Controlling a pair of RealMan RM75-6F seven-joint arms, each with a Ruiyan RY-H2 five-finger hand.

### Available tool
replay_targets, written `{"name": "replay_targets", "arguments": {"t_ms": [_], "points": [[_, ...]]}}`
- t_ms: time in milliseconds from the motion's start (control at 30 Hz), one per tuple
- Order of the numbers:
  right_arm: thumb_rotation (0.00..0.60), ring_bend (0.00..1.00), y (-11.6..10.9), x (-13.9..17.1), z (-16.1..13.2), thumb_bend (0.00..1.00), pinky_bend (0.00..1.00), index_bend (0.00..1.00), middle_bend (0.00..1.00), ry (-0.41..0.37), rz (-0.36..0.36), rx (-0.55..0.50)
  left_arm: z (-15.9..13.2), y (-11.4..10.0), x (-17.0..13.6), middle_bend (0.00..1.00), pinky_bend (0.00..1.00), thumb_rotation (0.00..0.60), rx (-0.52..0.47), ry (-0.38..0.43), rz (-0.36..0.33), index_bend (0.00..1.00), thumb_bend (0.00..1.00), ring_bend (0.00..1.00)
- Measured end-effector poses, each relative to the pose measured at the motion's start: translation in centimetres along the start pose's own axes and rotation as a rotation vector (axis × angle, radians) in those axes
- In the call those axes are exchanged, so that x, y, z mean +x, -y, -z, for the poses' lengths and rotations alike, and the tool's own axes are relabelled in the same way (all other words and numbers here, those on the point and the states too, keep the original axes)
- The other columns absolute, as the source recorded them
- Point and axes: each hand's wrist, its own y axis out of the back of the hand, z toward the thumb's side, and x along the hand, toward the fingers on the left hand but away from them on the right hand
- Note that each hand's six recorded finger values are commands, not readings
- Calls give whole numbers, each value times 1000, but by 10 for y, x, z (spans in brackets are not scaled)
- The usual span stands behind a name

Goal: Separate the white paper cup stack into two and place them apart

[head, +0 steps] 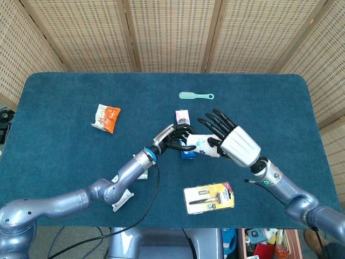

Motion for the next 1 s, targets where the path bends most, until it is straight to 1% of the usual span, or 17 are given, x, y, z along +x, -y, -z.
{"name": "replay_targets", "arguments": {"t_ms": [133, 267, 433, 567, 667, 700, 733, 833, 967, 1000], "points": [[600, 0, -3, 2, 2, 526, 27, 653, 179, 4, 13, 3, 1, -2, 0, 487, 455, 600, 2, -2, -5, 505, 365, 422], [600, 0, -9, 10, 6, 526, 30, 653, 186, 8, 35, 14, 3, -16, -2, 487, 455, 600, 0, -7, -33, 505, 366, 422], [600, 0, -14, 20, 9, 526, 33, 653, 188, 7, 45, 23, 4, -28, -6, 487, 455, 600, -3, -8, -58, 505, 364, 422], [600, 0, -19, 31, 12, 525, 33, 653, 191, 9, 43, 39, 4, -44, -11, 487, 455, 600, -1, -8, -88, 505, 365, 422], [600, 0, -22, 39, 15, 526, 33, 653, 193, 9, 33, 62, 2, -60, -17, 487, 455, 600, 15, -5, -117, 505, 365, 422], [600, 0, -23, 42, 16, 526, 33, 653, 193, 9, 27, 71, 0, -69, -20, 487, 455, 600, 29, -3, -131, 505, 364, 423], [600, 0, -24, 45, 17, 526, 33, 653, 193, 8, 20, 81, -2, -75, -23, 487, 455, 600, 45, 0, -143, 505, 364, 422], [600, 9, -26, 54, 22, 525, 36, 653, 196, 1, -13, 121, -8, -100, -34, 487, 455, 600, 133, 8, -181, 505, 365, 422], [600, 26, -26, 64, 29, 525, 38, 653, 207, -13, -84, 179, -17, -132, -54, 487, 455, 600, 349, 10, -225, 505, 365, 422], [600, 28, -26, 66, 30, 525, 38, 653, 208, -18, -102, 195, -20, -142, -61, 487, 455, 600, 429, 7, -237, 505, 365, 422]]}}
